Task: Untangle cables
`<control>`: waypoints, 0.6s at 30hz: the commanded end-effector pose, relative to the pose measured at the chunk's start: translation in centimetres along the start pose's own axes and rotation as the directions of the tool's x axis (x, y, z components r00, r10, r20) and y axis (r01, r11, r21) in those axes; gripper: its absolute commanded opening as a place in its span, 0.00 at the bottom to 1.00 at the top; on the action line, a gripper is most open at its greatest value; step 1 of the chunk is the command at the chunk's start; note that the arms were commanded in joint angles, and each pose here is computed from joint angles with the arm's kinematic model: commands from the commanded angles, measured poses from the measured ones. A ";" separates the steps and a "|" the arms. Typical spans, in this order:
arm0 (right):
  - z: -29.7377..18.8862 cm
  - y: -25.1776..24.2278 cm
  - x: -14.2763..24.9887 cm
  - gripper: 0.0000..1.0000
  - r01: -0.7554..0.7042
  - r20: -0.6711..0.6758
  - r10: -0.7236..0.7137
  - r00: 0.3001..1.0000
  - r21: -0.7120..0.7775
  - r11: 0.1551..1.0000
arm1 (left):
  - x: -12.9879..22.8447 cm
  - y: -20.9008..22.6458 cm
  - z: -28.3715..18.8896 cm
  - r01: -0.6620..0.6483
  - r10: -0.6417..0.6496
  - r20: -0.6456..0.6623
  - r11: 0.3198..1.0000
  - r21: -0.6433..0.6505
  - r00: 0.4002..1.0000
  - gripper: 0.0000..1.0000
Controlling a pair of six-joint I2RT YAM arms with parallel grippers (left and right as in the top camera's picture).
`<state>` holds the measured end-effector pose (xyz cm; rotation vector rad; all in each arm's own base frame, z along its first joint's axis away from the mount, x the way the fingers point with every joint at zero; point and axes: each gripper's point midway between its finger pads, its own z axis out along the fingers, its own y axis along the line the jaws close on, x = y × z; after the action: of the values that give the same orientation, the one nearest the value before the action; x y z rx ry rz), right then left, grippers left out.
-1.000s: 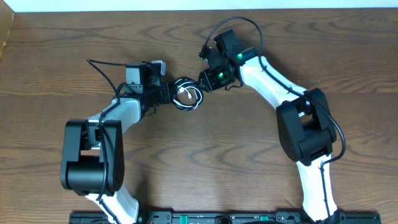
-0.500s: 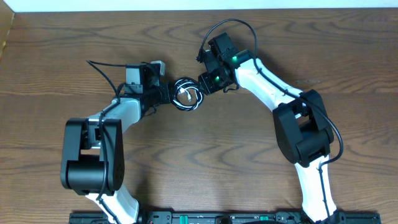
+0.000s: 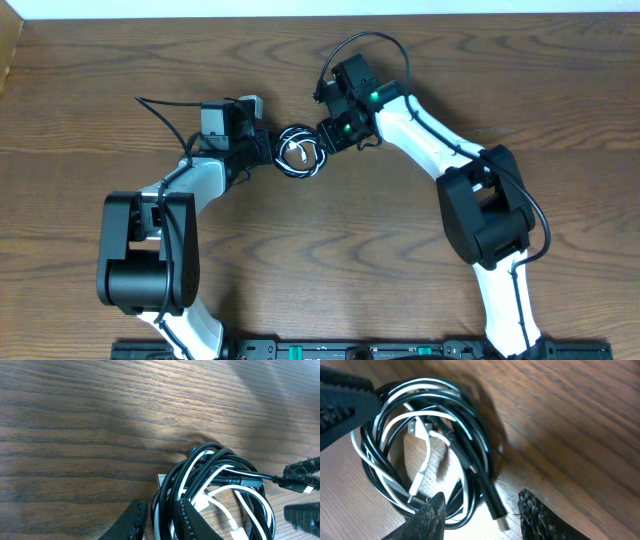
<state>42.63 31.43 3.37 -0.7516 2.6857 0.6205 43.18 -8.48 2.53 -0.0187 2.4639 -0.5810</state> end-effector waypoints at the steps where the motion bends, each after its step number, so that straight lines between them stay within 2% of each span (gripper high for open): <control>1: -0.3 0.9 -0.3 0.43 0.051 0.007 -0.051 0.999 -0.004 0.999 | -0.4 1.0 0.1 0.009 -0.008 0.013 0.999 -0.046 1.000 0.19; 2: -0.3 0.9 -0.2 0.43 0.051 0.005 -0.051 0.999 -0.004 0.999 | -0.4 1.3 0.1 0.010 -0.009 0.014 0.998 -0.063 1.000 0.12; 15: 0.7 1.1 0.3 0.47 0.106 -0.014 -0.106 0.994 -0.009 0.994 | 0.4 2.0 0.1 0.020 -0.021 -0.011 0.995 -0.100 1.000 0.08; 16: 1.0 1.1 0.5 0.48 0.105 -0.021 -0.105 0.994 -0.010 0.994 | 0.4 2.0 0.1 0.020 -0.021 -0.011 0.995 -0.101 1.000 0.09; 18: 1.6 1.0 0.9 0.48 0.103 -0.034 -0.104 0.994 -0.011 0.995 | 0.4 2.1 0.1 0.020 -0.021 -0.011 0.995 -0.102 1.000 0.28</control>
<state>42.04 32.12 3.31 -0.8560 2.6498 0.6092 43.07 -7.24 1.82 -0.0690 2.4943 -0.4904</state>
